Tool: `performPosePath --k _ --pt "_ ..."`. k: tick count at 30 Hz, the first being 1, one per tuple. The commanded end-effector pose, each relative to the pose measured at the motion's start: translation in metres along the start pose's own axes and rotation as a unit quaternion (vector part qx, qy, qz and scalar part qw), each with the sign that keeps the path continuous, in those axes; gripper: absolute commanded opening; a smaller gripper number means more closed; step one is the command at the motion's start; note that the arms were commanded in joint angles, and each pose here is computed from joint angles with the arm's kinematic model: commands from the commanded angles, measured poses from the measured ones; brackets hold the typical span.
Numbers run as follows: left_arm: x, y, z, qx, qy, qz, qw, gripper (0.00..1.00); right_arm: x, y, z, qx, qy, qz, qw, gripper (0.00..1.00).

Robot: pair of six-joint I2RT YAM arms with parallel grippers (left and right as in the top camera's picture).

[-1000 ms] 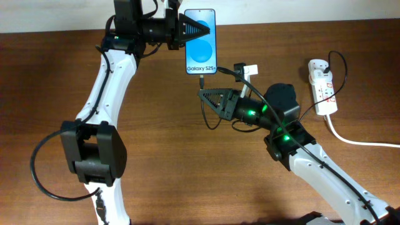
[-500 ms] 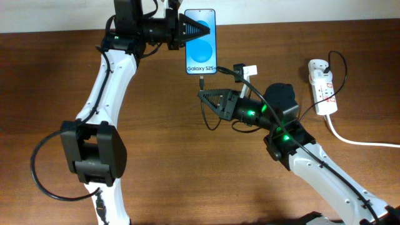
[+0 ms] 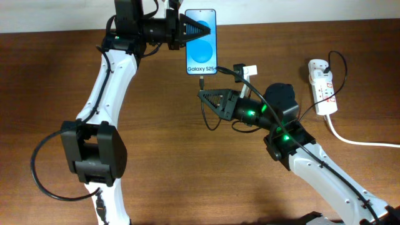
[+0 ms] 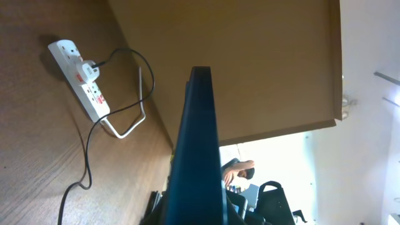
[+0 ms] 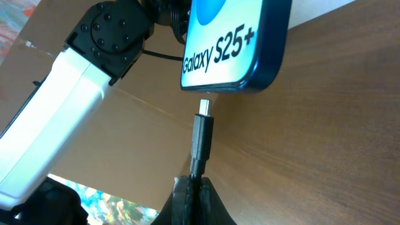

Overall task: Plug charger to phone and switch on socket
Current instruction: 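Align the plug tip under the phone's charging port, then push the USB-C plug up into the phone's port with the right gripper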

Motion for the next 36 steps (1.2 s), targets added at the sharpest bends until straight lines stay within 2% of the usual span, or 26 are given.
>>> performPosePath --k 1,36 --pt "0.002 -0.0025 -0.0027 0.013 0.013 -0.008 1.0 0.0 0.0008 -0.0012 0.0009 -0.009 -0.004 -0.003 1.0 0.04" --pt "0.0088 -0.0054 -0.0089 0.011 0.029 -0.016 0.999 0.0 0.0004 0.0 0.0074 -0.017 -0.02 -0.003 1.0 0.04"
Point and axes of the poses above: each gripper's point midway between its finger pads, its own x axis out along the fingers, its own y axis along the line the jaws close on, z = x × y, the point moved 1 cm from there along -x, back along the fingers, and after that the axes turned 5 degrees about -x, right-handed, at the moved point
